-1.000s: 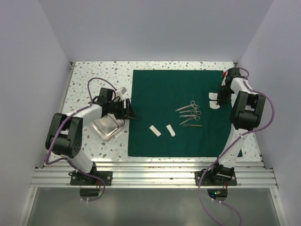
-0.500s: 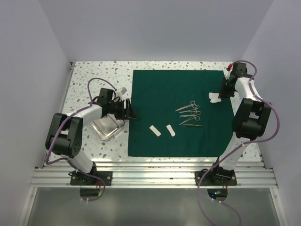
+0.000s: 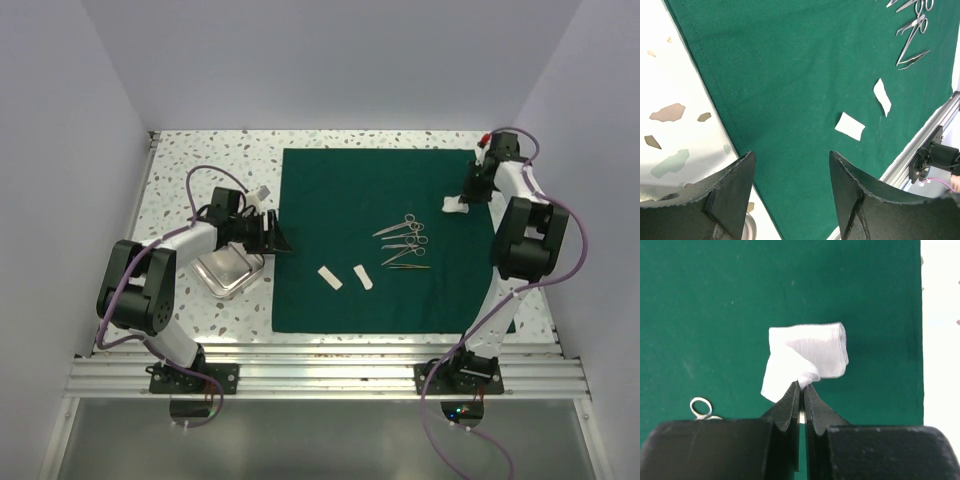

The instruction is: Prepare the surgical pack

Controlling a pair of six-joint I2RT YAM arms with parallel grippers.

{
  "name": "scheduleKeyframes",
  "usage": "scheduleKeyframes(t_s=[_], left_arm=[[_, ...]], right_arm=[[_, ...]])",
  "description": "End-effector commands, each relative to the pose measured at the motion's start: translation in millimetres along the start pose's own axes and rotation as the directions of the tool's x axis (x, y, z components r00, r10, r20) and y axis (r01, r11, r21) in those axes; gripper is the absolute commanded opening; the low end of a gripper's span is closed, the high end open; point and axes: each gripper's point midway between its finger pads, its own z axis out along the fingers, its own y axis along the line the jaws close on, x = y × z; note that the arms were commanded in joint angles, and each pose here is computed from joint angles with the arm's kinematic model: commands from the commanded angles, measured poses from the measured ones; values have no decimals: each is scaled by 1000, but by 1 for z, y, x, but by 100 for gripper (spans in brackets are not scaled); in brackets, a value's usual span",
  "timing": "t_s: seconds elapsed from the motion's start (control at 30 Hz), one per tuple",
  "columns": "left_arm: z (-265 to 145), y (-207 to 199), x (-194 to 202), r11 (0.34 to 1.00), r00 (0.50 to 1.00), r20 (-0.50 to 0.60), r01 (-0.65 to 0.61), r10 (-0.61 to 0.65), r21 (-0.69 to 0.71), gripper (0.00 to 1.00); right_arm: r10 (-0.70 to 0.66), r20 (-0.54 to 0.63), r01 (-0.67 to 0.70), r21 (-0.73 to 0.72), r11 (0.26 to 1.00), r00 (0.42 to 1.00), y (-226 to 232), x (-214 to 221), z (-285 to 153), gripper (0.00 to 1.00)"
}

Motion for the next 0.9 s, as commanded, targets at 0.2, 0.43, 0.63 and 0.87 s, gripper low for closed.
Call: scheduleKeyframes(t_s=[0.2,0.43,0.63,0.87], left_arm=[[5,4,-2,1000,1000,-3,-26,26,1,65],[4,5,-3,1000,1000,1,-26,26,1,65],[3,6,-5,1000,1000,7,-27,27,-3,65],[2,4,-8,999,999,3,-35,35,0,65]], right_arm=[[-20,82,22,-27,999,996,5,-34,2,0],[-32,63,33,-20,999,998,3,-35,10,0],[-44,28,44,-17,999,999,0,-28,19,0],[-60,20,59,5,998,998,-5,-27,22,0]])
